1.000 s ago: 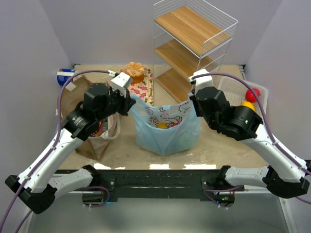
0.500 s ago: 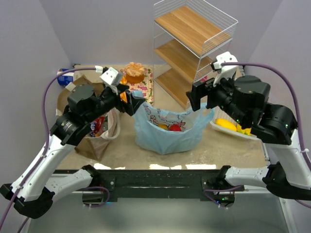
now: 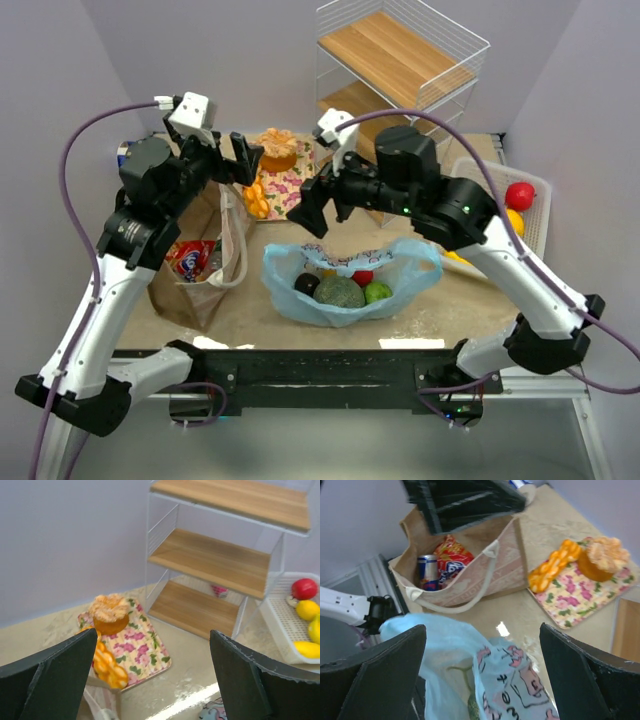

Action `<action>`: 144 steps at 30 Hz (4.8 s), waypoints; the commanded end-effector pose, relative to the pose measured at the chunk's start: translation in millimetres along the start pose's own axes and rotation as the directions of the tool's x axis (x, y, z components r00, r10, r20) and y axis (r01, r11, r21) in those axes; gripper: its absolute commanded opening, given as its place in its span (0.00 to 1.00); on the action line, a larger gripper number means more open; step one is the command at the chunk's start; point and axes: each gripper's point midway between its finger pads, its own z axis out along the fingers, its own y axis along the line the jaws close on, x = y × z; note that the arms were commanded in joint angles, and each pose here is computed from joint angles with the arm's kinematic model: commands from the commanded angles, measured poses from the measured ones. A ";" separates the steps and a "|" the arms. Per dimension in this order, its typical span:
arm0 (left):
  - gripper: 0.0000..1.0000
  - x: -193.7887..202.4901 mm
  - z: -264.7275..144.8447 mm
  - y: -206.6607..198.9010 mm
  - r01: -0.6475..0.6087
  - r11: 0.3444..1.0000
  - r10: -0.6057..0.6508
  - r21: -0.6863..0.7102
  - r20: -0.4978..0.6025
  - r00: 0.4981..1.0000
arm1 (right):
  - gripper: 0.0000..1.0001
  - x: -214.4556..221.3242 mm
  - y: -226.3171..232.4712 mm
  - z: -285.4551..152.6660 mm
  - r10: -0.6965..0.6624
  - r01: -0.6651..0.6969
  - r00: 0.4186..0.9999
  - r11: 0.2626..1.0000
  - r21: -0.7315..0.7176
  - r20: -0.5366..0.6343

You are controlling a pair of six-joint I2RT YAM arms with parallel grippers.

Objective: Place the mixed food into the grocery bags and tie them

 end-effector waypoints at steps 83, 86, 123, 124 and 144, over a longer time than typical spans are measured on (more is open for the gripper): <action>0.90 98.1 -122.1 -145.8 0.179 0.566 -0.032 0.805 -0.196 0.980 | 0.00 186.9 -75.6 73.6 0.057 0.016 0.933 0.980 0.199 -0.355; 0.90 98.9 -113.1 -150.4 0.176 0.575 -0.050 0.799 -0.181 0.982 | 0.00 188.8 -73.2 74.5 0.064 0.000 0.930 0.985 0.175 -0.361; 0.00 145.1 -68.9 -180.8 0.214 0.572 -0.075 0.792 -0.210 0.975 | 0.16 187.7 -81.4 44.5 0.111 -0.005 0.906 0.968 0.252 -0.409; 0.00 145.9 -67.4 -177.8 0.197 0.590 -0.065 0.783 -0.197 0.978 | 0.24 183.7 -81.8 39.8 0.122 -0.011 0.905 0.964 0.264 -0.409; 0.00 151.9 -69.0 -170.6 0.082 0.611 0.006 0.787 -0.108 0.994 | 0.64 54.1 -15.9 -59.7 0.411 -0.397 0.907 0.907 0.137 -0.094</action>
